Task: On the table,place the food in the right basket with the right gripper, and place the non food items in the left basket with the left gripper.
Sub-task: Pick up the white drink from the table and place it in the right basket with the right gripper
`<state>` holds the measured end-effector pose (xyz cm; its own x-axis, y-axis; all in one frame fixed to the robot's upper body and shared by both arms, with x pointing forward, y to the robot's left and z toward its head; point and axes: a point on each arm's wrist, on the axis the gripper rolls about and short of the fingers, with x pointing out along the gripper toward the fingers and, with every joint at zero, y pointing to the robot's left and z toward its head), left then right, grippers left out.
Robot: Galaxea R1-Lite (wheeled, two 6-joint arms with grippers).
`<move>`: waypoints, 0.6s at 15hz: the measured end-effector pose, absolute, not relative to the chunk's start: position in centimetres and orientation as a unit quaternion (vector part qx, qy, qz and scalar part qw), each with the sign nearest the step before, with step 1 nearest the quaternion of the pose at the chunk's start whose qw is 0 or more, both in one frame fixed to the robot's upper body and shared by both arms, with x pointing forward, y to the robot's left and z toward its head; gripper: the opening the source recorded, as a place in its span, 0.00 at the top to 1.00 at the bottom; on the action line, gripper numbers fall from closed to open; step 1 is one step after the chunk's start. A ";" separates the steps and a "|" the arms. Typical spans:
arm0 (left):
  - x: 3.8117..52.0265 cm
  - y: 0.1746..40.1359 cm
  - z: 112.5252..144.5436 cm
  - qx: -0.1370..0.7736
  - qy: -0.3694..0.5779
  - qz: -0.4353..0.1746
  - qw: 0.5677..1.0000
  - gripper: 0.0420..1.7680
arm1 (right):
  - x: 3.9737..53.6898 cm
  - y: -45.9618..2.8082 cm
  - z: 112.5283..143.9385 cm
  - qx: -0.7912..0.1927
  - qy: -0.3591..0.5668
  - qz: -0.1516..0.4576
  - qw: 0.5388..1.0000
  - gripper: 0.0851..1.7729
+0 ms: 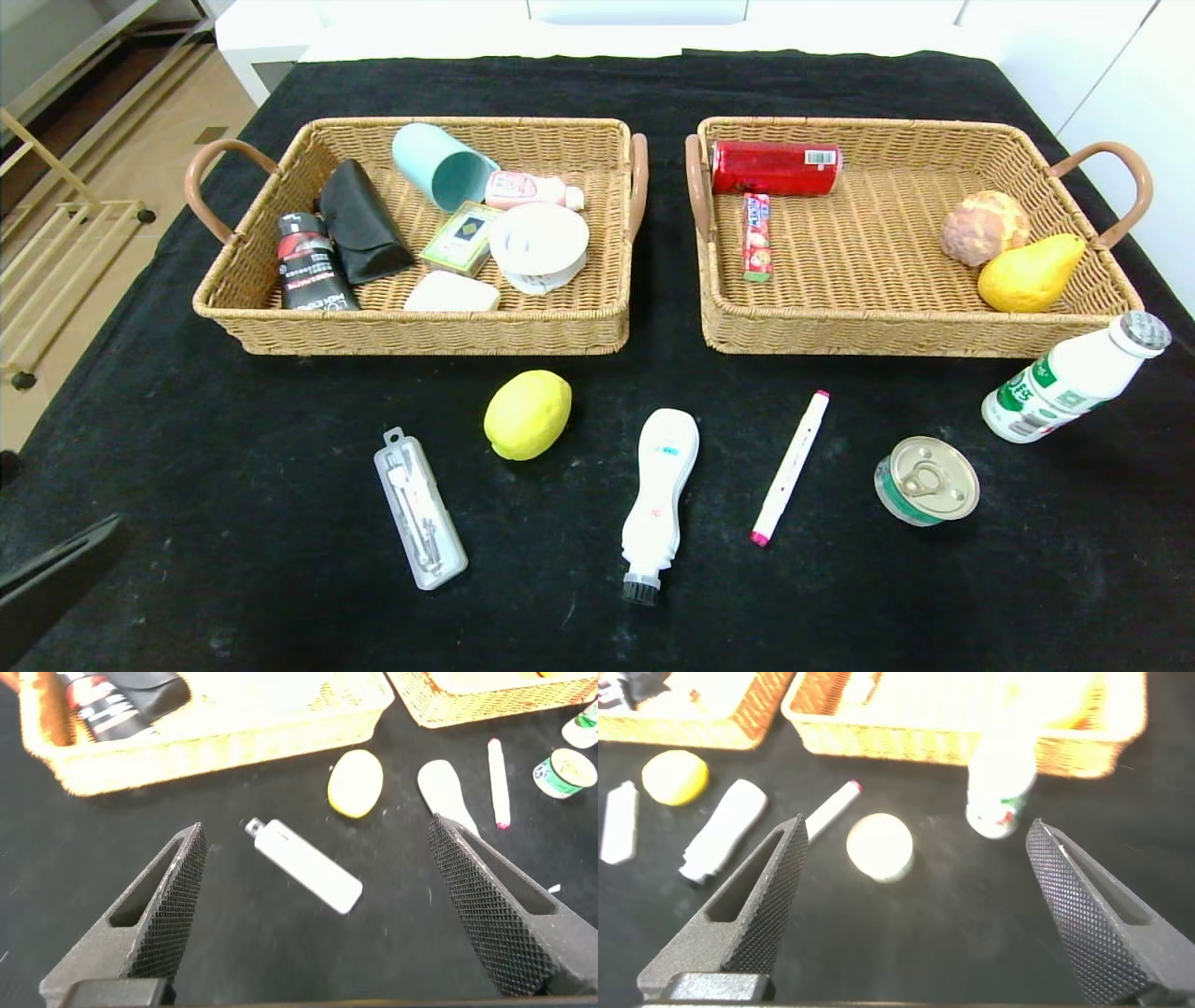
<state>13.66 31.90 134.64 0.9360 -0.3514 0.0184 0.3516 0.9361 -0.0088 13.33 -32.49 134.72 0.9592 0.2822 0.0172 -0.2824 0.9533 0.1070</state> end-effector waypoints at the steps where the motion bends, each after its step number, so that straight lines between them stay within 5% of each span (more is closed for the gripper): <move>1: 14.6 31.6 135.0 -0.006 -0.009 -0.186 0.983 0.03 | 14.4 -32.1 135.0 0.057 0.004 0.153 0.987 0.04; 9: 22.4 29.0 135.7 -0.003 -0.006 -0.242 0.970 0.03 | 21.0 -29.1 135.5 0.060 0.030 0.204 0.977 0.04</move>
<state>22.41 28.99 135.65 0.8832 -0.4689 0.0129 0.4690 0.8832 -0.0040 21.03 -29.13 135.47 0.9153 0.4013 -0.0342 -0.3941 0.9098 0.1303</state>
